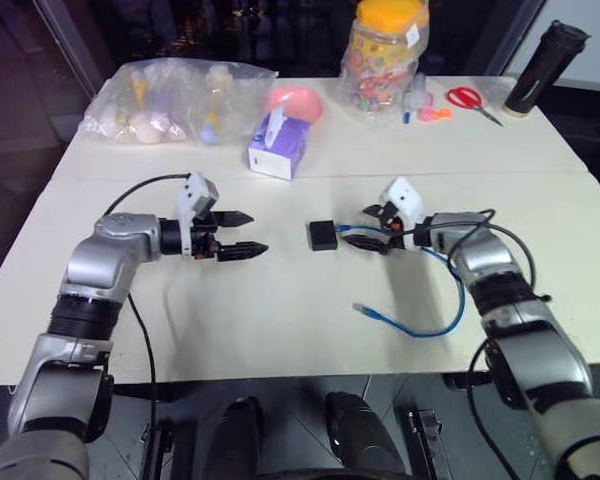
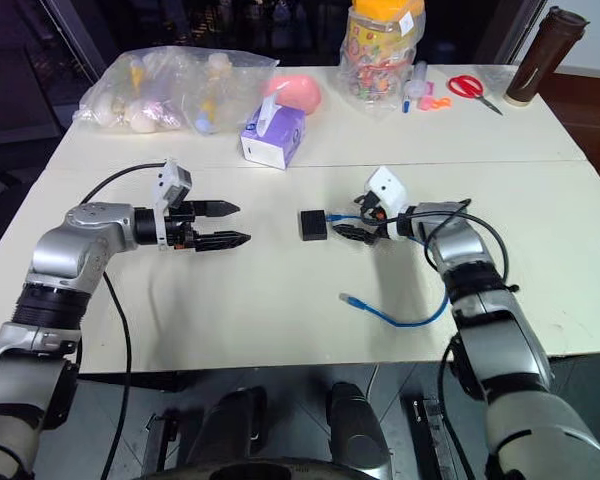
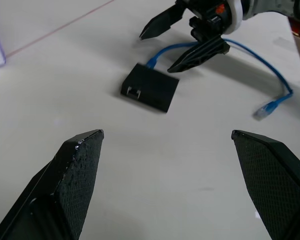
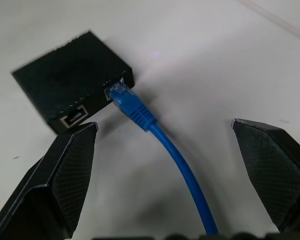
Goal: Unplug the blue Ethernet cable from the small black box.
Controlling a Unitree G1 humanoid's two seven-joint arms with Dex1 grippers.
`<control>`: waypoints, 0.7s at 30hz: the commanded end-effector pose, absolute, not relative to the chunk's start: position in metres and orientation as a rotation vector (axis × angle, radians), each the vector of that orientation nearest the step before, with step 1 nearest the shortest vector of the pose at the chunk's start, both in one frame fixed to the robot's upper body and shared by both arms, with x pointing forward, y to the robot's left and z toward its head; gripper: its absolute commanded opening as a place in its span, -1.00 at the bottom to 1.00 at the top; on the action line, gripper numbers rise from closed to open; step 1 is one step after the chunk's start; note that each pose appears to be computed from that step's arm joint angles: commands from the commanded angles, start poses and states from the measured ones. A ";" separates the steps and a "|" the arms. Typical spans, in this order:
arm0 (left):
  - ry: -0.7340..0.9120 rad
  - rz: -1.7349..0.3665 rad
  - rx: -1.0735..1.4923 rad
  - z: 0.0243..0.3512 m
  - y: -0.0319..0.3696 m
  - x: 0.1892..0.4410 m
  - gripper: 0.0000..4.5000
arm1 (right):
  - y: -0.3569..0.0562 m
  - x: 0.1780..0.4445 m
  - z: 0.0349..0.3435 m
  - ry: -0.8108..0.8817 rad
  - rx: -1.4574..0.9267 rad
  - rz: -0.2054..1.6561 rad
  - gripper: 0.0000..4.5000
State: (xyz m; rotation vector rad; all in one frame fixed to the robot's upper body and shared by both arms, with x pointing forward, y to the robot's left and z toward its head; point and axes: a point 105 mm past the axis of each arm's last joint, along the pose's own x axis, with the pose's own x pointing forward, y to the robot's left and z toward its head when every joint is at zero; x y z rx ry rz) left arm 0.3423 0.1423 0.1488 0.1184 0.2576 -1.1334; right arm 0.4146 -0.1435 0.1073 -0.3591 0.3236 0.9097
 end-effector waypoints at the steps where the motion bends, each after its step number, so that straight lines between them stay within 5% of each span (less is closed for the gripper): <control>1: 0.209 -1.089 0.124 0.155 0.144 0.336 0.91 | -0.129 0.419 0.098 0.367 -0.466 0.965 1.00; 4: 0.208 -1.042 0.114 0.151 0.149 0.333 0.92 | -0.122 0.418 0.092 0.393 -0.491 0.999 0.60; 11: 0.213 -1.002 0.104 0.145 0.153 0.335 0.92 | -0.114 0.415 0.094 0.379 -0.573 1.071 -0.99; 14: 0.195 -1.024 0.056 0.149 0.145 0.340 0.92 | -0.125 0.418 0.090 0.349 -0.825 1.041 -0.99; 21: 0.179 -1.229 -0.210 0.182 0.106 0.372 0.92 | -0.125 0.423 0.161 -0.221 -1.312 0.835 -0.99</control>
